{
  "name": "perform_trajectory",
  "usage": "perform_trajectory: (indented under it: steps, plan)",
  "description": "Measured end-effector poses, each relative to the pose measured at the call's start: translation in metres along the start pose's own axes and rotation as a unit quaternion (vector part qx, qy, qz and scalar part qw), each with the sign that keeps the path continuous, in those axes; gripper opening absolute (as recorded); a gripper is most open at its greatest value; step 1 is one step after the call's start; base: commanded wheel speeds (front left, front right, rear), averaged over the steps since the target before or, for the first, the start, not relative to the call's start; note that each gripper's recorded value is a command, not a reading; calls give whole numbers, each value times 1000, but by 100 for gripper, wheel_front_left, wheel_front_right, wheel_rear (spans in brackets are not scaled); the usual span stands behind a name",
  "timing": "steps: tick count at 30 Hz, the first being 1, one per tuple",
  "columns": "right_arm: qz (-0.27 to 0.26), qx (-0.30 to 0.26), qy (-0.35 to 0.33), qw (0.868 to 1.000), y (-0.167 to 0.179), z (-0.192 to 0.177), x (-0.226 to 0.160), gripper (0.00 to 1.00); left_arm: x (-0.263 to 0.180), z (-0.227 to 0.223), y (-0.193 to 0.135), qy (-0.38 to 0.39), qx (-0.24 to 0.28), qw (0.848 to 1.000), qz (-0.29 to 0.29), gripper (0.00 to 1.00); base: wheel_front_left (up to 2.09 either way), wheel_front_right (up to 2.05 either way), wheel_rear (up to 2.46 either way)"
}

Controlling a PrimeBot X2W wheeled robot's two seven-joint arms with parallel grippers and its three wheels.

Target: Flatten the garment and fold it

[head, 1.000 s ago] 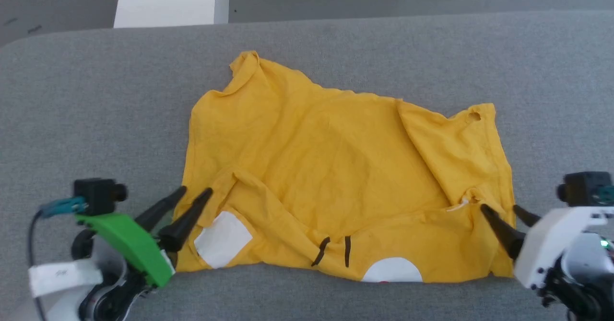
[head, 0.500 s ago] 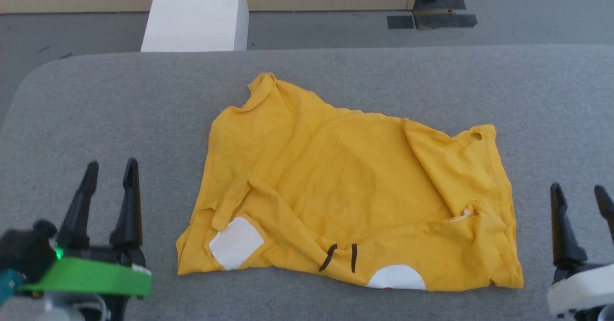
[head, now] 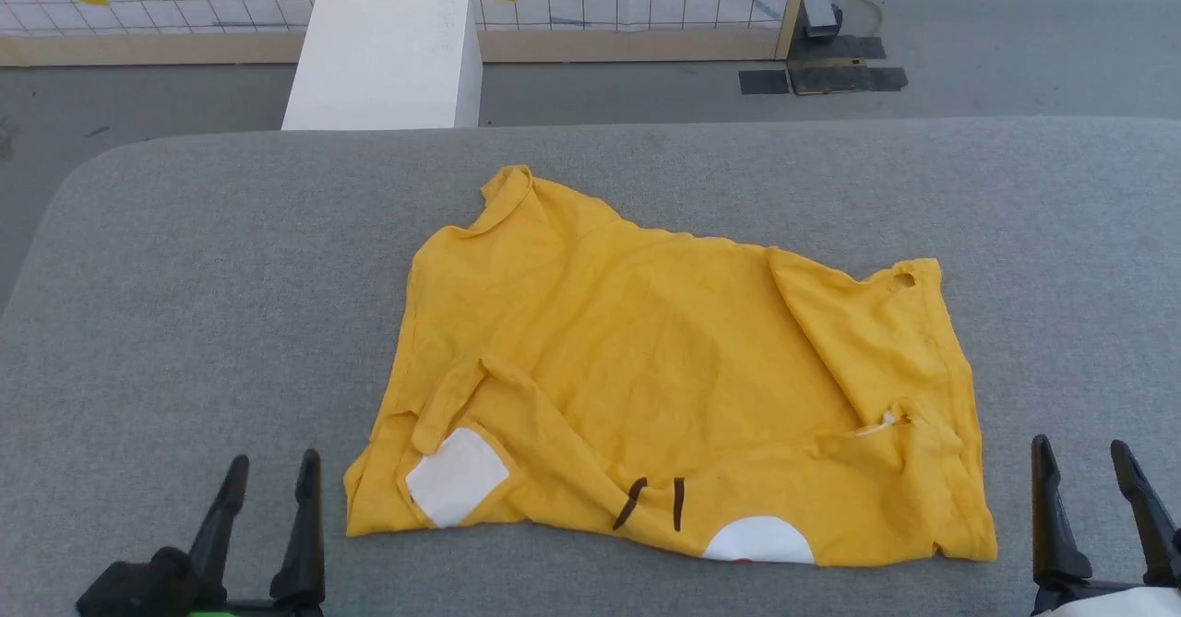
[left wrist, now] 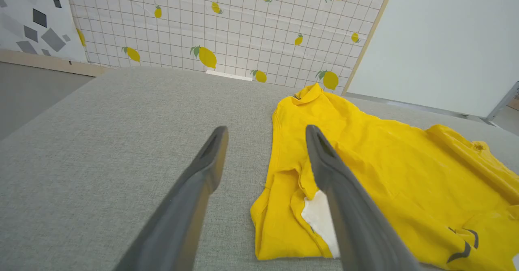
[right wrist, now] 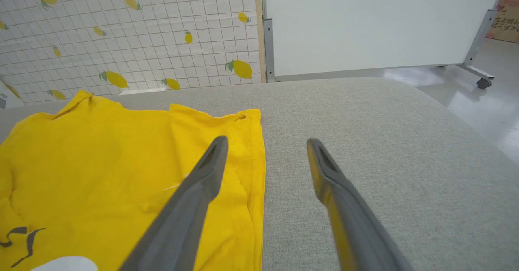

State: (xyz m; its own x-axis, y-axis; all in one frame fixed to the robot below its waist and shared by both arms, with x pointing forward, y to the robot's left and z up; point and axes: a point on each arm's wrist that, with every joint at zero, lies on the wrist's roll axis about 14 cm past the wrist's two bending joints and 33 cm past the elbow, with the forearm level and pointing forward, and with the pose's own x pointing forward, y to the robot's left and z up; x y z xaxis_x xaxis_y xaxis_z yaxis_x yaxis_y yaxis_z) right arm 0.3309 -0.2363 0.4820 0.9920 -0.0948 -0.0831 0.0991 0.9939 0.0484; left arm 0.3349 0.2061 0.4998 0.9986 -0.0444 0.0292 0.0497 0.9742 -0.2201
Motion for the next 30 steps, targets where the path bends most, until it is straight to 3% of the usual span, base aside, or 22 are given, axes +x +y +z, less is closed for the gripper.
perform_trajectory:
  steps: [4,10,15,18,28,29,30]
  plan:
    - [0,-5,2,1000,0,-1,2,100,-3,-31,1,93,9,995,-20,100,0,0,0]
    - [9,-6,15,1000,6,-9,5,100,3,-58,4,214,3,976,-37,100,0,0,0]
    - [16,-3,29,999,12,-17,7,100,6,-81,-2,295,-39,953,-48,100,0,0,0]
    - [17,-2,34,999,13,-20,8,100,3,-98,2,344,-37,937,-47,100,0,0,0]
    - [2,-2,46,999,4,-27,5,100,8,-132,6,428,-66,901,-33,100,0,0,0]
    - [-1,-2,46,999,3,-27,4,100,9,-134,4,438,-76,895,-35,91,0,0,0]
    - [-2,-2,48,999,2,-27,3,100,9,-134,2,444,-89,891,-36,42,0,0,0]
